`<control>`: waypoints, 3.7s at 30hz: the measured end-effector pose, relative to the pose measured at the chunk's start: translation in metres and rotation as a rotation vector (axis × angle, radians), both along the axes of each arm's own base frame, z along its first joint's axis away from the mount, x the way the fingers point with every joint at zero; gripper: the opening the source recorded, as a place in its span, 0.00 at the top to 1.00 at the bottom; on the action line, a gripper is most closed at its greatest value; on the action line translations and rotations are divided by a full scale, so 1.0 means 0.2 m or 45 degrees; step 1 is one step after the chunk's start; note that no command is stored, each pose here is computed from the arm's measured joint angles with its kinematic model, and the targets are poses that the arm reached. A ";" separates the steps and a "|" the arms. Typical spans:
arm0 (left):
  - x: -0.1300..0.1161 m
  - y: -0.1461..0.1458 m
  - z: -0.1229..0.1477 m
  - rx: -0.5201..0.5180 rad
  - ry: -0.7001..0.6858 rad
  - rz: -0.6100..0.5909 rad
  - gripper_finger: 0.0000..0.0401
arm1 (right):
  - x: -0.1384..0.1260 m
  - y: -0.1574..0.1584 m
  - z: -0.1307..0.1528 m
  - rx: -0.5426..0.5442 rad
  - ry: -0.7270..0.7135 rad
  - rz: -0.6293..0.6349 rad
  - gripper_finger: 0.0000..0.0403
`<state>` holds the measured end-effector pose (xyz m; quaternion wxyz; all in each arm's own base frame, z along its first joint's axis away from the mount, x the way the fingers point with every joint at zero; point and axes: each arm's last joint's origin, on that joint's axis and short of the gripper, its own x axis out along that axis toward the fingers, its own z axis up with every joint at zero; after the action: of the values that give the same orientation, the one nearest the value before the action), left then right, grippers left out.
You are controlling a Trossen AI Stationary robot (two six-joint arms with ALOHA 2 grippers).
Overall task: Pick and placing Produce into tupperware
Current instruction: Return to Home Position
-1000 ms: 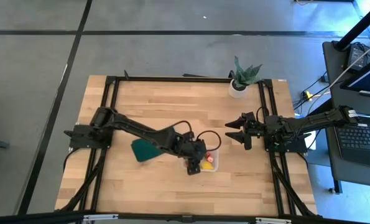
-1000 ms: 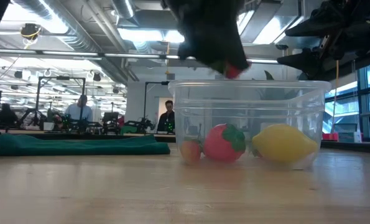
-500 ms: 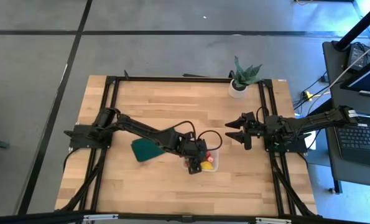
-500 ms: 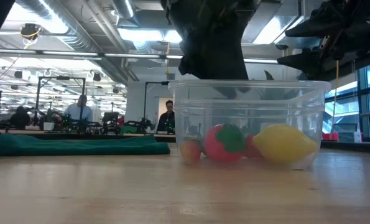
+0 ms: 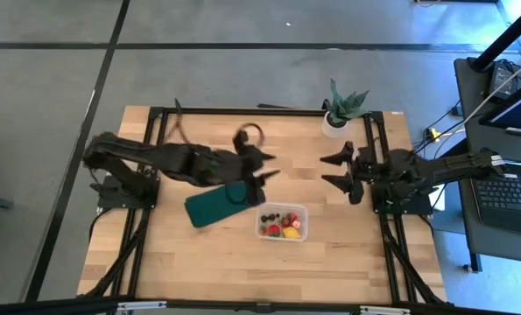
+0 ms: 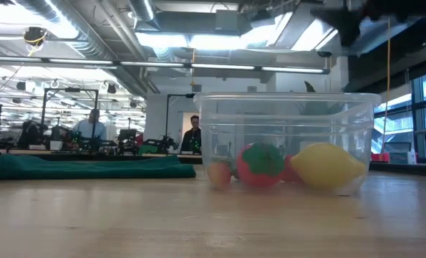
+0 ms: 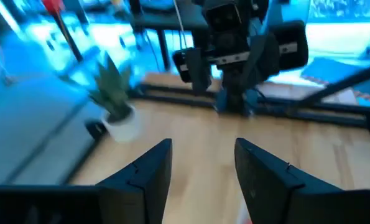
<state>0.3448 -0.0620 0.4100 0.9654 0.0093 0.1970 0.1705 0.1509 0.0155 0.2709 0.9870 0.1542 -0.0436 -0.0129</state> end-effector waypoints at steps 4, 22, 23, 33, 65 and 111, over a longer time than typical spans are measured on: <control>-0.13 0.05 0.13 0.121 -0.060 0.073 0.58 | 0.01 -0.04 0.23 -0.188 0.048 -0.093 0.28; -0.96 0.32 0.03 0.236 -0.178 0.363 0.61 | -0.33 -0.21 0.41 -0.436 0.238 -0.687 0.28; -1.00 0.33 -0.02 0.232 -0.197 0.367 0.61 | -0.33 -0.22 0.38 -0.424 0.263 -0.723 0.28; -1.29 0.36 -0.46 0.286 -0.371 0.377 0.59 | -0.29 -0.24 0.05 -0.463 0.214 -0.834 0.28; -1.37 0.40 -1.03 0.162 -0.438 0.715 0.62 | -0.36 -0.31 -0.41 -0.313 0.053 -1.136 0.28; -1.30 0.40 -1.21 0.234 -0.483 0.771 0.63 | -0.35 -0.32 -0.46 -0.284 0.067 -1.129 0.28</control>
<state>0.0848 0.0175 0.1688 0.8857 0.0056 -0.0078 0.4642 0.0804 -0.0482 0.1796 0.8975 0.0132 -0.0815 -0.4332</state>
